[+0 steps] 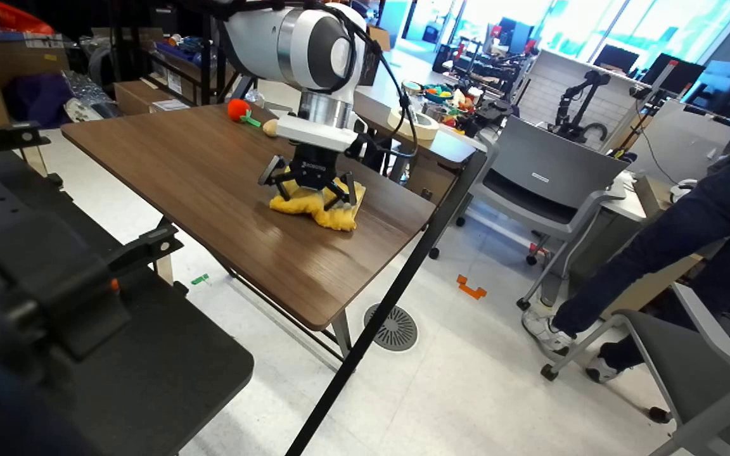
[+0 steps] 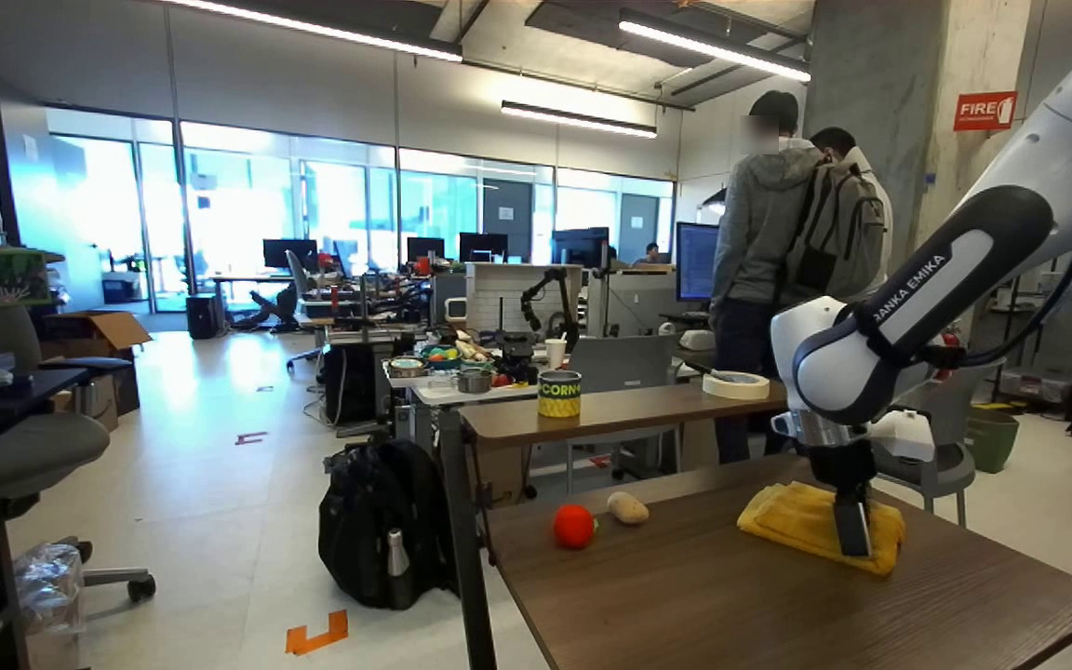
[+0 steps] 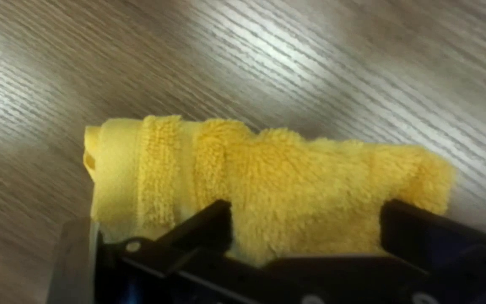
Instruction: Use the towel to clean the table and move the toys to the left
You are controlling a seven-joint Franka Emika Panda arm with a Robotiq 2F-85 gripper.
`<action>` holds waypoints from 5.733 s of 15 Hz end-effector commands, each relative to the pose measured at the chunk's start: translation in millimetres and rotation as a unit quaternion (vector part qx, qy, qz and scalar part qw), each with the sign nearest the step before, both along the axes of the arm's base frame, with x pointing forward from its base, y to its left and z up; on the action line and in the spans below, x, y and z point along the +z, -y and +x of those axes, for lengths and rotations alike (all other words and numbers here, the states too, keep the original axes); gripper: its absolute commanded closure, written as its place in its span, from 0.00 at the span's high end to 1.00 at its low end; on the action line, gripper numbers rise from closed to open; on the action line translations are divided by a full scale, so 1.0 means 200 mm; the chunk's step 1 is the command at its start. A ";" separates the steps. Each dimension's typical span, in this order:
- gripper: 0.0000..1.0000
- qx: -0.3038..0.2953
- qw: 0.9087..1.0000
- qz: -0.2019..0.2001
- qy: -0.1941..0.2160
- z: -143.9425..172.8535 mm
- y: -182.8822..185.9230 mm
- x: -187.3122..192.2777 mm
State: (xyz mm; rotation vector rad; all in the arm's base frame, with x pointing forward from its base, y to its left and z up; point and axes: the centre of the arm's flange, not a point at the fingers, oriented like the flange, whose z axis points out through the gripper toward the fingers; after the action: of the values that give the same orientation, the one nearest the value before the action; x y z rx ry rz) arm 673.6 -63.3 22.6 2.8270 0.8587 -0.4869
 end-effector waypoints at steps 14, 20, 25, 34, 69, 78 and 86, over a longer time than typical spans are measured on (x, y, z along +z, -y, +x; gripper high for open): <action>1.00 0.061 0.981 0.014 0.184 -0.42 0.23 0.06; 1.00 0.196 0.966 0.004 0.167 -0.48 0.07 0.02; 1.00 0.330 0.932 0.004 0.152 -0.62 -0.34 -0.02; 1.00 0.272 0.947 -0.036 0.168 -0.46 -0.08 0.10; 1.00 0.307 0.938 -0.161 0.000 -0.43 0.00 -0.13; 1.00 0.072 0.983 -0.169 0.020 -0.12 0.42 -0.16; 1.00 -0.010 0.983 -0.111 0.144 0.24 0.16 0.03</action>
State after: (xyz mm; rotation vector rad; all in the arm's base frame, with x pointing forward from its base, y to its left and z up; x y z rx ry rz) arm 697.3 -118.2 28.1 2.5685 0.6813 -0.2846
